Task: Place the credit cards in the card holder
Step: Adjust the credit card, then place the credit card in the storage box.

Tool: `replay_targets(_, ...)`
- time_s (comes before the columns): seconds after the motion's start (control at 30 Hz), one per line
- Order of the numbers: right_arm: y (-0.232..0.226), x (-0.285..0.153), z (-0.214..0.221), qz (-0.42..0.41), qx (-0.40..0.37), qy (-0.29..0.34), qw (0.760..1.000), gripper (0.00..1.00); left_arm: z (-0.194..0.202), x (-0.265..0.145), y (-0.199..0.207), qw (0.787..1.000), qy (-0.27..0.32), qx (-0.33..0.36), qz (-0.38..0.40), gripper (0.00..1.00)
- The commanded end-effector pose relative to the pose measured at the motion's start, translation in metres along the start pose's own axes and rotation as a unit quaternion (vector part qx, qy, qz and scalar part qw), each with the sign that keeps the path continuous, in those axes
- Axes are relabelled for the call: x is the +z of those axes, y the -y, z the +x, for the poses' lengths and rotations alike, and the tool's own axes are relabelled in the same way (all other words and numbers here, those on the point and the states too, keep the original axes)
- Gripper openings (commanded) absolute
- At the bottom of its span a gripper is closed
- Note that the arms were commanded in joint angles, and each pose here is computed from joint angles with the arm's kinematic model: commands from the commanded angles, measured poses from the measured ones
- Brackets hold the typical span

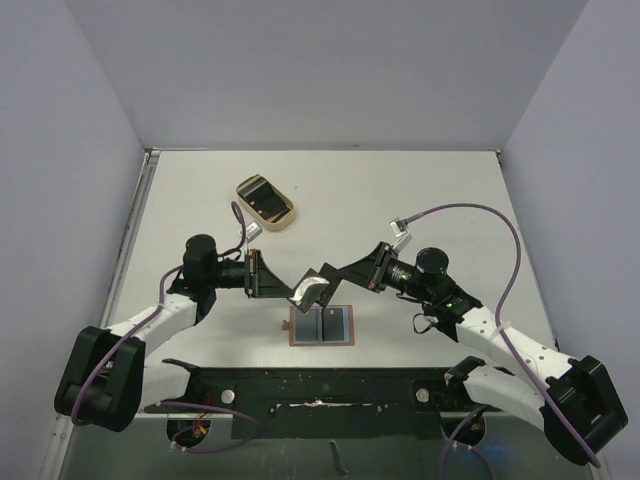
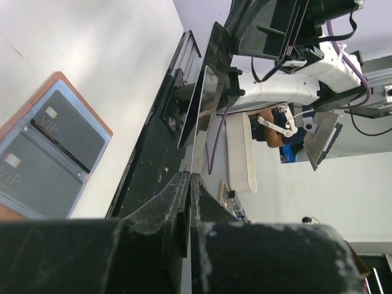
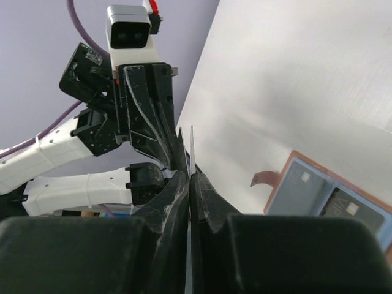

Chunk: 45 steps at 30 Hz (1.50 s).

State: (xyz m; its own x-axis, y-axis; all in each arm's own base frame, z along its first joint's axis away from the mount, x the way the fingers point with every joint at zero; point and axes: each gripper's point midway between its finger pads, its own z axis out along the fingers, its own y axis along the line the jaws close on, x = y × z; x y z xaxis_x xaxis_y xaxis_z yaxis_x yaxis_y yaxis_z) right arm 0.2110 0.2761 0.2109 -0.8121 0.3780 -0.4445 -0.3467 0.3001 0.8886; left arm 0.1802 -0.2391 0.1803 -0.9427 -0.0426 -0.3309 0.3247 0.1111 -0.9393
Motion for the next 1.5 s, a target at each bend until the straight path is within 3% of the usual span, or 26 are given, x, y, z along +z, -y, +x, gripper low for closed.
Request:
replay_targets(0.0, 0.005, -0.013, -0.018, 0.049, -0.043, 0.042, 0.997, 0.00, -0.023, -0.004, 0.015, 0.998, 0.028, 0.059, -0.008, 0.00)
replay_targets(0.1, 0.017, -0.020, -0.022, 0.090, -0.055, 0.050, 0.993, 0.00, -0.044, -0.008, 0.004, 0.991, 0.058, 0.100, -0.065, 0.00)
replay_targets(0.27, 0.025, -0.027, -0.022, 0.121, -0.074, 0.047, 0.989, 0.00, -0.089, -0.028, -0.028, 0.949, 0.073, 0.203, -0.231, 0.00)
replay_targets(0.4, 0.027, -0.029, -0.023, 0.127, -0.087, 0.048, 0.987, 0.00, -0.148, -0.054, -0.037, 0.892, 0.103, 0.266, -0.351, 0.00)
replay_targets(0.57, 0.020, -0.030, -0.021, 0.110, -0.100, 0.041, 0.988, 0.00, -0.205, -0.084, -0.066, 0.814, 0.087, 0.328, -0.472, 0.00)
replay_targets(0.7, 0.017, -0.033, -0.024, 0.110, -0.112, 0.047, 0.986, 0.00, -0.246, -0.099, -0.085, 0.762, 0.076, 0.379, -0.519, 0.00)
replay_targets(0.77, 0.016, -0.035, -0.025, 0.112, -0.116, 0.049, 0.986, 0.00, -0.263, -0.105, -0.097, 0.748, 0.068, 0.390, -0.533, 0.00)
replay_targets(1.13, 0.012, -0.039, -0.027, 0.115, -0.121, 0.052, 0.985, 0.00, -0.309, -0.101, -0.150, 0.715, 0.014, 0.434, -0.547, 0.00)
replay_targets(1.47, 0.015, -0.041, -0.030, 0.125, -0.116, 0.060, 0.984, 0.00, -0.324, -0.088, -0.159, 0.726, 0.018, 0.445, -0.525, 0.00)
